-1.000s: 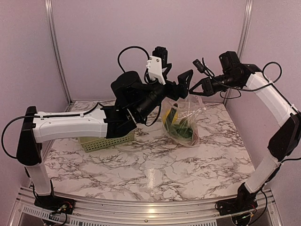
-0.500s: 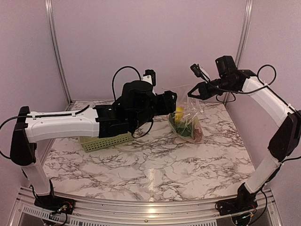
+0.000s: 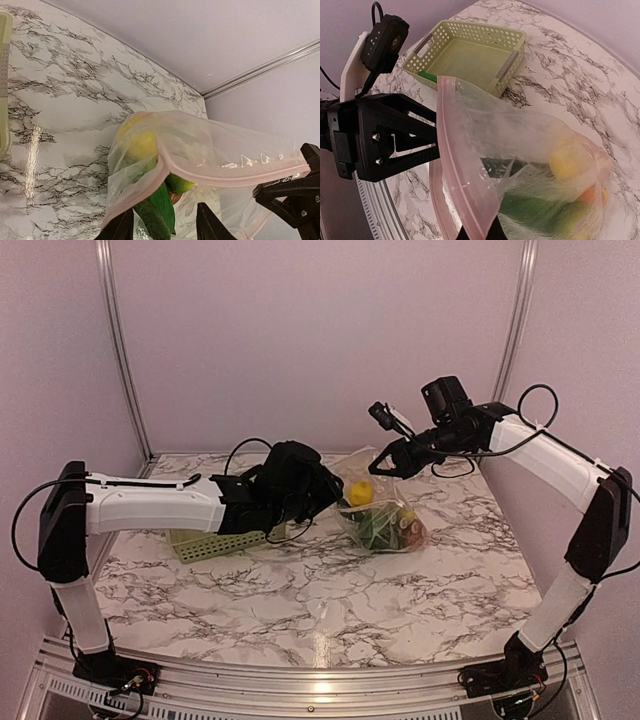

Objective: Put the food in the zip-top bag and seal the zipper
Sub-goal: Place the fake vegetable in the zipper food storage bag, then pass from the right arm to the left

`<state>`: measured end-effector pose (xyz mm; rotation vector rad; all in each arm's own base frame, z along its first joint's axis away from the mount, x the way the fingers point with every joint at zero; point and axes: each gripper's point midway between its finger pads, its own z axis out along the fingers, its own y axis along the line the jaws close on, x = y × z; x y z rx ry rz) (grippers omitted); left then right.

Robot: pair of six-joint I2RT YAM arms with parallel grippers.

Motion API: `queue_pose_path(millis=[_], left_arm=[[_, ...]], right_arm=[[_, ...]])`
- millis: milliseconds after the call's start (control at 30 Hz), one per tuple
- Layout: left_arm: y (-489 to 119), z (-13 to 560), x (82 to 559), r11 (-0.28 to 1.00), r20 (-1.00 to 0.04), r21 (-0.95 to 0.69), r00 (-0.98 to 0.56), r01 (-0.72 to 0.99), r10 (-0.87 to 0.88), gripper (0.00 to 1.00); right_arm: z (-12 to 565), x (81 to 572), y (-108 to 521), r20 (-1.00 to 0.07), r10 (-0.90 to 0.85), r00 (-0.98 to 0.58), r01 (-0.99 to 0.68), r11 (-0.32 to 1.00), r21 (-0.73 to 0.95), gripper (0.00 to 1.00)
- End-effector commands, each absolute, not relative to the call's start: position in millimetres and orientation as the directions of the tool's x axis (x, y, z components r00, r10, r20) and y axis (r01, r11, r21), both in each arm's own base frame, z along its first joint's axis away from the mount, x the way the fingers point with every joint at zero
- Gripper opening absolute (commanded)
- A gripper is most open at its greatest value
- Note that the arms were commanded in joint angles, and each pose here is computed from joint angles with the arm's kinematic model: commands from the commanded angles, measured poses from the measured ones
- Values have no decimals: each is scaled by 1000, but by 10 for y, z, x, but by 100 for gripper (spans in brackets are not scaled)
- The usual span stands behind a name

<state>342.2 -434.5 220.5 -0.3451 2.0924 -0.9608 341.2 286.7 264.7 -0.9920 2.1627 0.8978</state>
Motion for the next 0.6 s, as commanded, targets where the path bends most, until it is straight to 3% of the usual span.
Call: queue_pose_path(millis=[0,200,400,567], left_arm=[[-4421,1884,3372,669,-476,-743,-723,26,-501,41],[-4450,2108,3374,668,-532,-736,-706,112,-468,38],[-4189,2448,3125,737,-653,-651,-629,180,-422,52],[-3956,2137,2999,707,-566,-705,-648,60,-510,52]], right_arm=[[2755,3461,2909,-761,-391,-518,-816,492,302,0],[2710,3490,2874,-759,-404,-510,-815,511,275,0],[2707,3496,2854,-761,-410,-503,-815,517,261,0],[2727,3493,2863,-763,-409,-501,-818,512,262,0]])
